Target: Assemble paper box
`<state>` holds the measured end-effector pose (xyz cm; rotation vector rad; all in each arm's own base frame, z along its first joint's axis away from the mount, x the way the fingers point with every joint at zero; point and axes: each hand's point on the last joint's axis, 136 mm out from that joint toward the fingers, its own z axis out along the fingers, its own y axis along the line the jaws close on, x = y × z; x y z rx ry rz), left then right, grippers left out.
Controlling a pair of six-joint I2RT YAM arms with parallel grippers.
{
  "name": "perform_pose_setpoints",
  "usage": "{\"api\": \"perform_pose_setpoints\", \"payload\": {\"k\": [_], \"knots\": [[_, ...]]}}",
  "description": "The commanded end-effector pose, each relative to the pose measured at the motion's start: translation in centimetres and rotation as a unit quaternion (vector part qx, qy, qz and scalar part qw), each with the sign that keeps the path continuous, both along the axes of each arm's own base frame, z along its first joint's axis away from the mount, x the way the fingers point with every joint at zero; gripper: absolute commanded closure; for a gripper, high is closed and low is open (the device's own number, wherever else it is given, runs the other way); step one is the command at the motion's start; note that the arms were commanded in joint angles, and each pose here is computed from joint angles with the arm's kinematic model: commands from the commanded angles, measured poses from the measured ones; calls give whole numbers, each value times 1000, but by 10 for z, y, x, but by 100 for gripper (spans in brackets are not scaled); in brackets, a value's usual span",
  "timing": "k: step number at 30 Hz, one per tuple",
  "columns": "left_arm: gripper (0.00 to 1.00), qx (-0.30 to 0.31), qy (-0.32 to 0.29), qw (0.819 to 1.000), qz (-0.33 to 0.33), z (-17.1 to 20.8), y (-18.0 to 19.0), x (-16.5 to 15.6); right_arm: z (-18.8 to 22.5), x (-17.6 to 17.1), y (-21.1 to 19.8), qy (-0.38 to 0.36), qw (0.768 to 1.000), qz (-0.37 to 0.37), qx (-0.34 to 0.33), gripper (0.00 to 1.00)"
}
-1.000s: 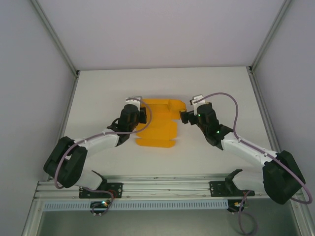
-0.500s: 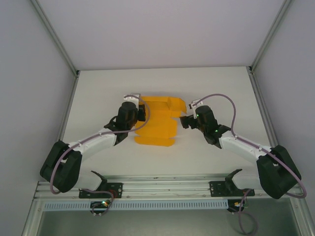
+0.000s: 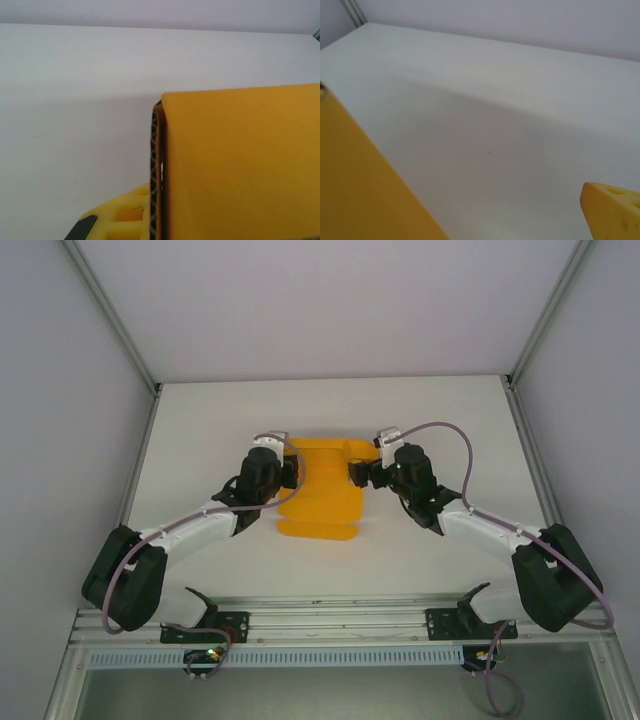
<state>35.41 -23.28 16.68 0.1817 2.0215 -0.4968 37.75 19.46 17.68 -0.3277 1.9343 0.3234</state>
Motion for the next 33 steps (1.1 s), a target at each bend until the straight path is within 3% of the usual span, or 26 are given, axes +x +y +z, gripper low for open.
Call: {"api": "perform_pose_setpoints", "payload": {"k": [1, 6, 11, 19, 22, 27, 31, 33], "knots": [[100, -28, -6, 1000, -7, 12, -11, 3, 18, 9, 16, -34, 999, -4, 28, 0], [100, -29, -6, 1000, -8, 13, -12, 1, 16, 14, 10, -54, 997, -61, 12, 0], [100, -4, -8, 1000, 9, 7, -3, 4, 11, 4, 8, -37, 998, -57, -4, 0], [100, 34, -4, 999, 36, -6, 20, 12, 6, -69, -8, 33, 999, 30, -30, 0], [100, 27, 2, 999, 24, -8, 19, 11, 17, -85, -23, 27, 999, 24, -14, 0], [100, 25, -3, 1000, -10, -7, 12, 5, 32, -76, -70, 18, 999, -40, 13, 0], [100, 23, -3, 999, -26, -9, 8, 0, 30, -54, -77, 40, 998, -13, 39, 1], [100, 22, -2, 999, -26, -10, 8, 0, 23, -43, -71, 50, 998, 5, 35, 9]]}}
